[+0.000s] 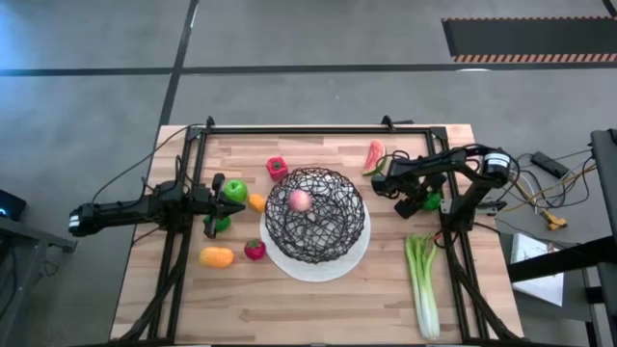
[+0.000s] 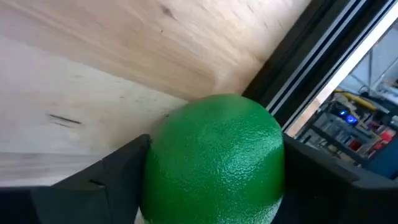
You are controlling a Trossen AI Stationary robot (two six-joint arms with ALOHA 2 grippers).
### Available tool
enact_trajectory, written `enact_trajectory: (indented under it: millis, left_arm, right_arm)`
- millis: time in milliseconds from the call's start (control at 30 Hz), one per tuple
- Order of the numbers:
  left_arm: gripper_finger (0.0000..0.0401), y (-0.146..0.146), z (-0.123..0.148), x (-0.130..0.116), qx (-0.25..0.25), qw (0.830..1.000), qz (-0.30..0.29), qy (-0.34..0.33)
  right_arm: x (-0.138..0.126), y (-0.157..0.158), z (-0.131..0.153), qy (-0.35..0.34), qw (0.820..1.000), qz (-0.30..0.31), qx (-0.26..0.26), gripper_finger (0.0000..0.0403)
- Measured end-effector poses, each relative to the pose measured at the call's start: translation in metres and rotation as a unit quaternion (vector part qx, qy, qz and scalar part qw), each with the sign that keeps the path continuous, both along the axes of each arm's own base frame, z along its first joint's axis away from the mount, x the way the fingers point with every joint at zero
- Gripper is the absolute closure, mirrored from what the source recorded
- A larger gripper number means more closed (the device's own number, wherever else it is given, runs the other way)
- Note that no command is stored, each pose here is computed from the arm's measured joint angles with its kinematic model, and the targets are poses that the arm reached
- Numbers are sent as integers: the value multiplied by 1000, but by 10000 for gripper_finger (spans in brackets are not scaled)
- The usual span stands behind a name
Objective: Build produce basket
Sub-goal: Put the right green lime into the wire basket
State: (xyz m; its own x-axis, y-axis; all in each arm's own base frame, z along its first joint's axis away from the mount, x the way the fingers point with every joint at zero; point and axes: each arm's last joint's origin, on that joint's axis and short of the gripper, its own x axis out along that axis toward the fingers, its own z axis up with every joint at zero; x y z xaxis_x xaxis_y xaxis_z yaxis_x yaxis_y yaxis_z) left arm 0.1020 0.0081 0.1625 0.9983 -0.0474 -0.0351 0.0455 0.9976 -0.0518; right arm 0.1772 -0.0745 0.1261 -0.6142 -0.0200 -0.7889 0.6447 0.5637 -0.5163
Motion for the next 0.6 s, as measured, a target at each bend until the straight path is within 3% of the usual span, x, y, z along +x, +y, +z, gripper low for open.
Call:
enact_trajectory:
  millis: [200, 333, 400, 500, 600]
  left_arm:
    - [401, 0, 0, 0, 0, 1000, 0, 0]
    - [401, 0, 0, 0, 0, 1000, 0, 0]
    - [401, 0, 0, 0, 0, 1000, 0, 0]
    - [401, 0, 0, 0, 0, 1000, 0, 0]
    - [401, 0, 0, 0, 0, 1000, 0, 0]
  right_arm:
    - [18, 13, 31, -70, 993, 65, -72, 115]
    - [33, 26, 78, -170, 964, 102, -175, 115]
    - [39, 34, 105, -230, 936, 118, -240, 115]
    - [49, 48, 138, -339, 873, 149, -316, 115]
    - [64, 63, 156, -460, 802, 187, -333, 117]
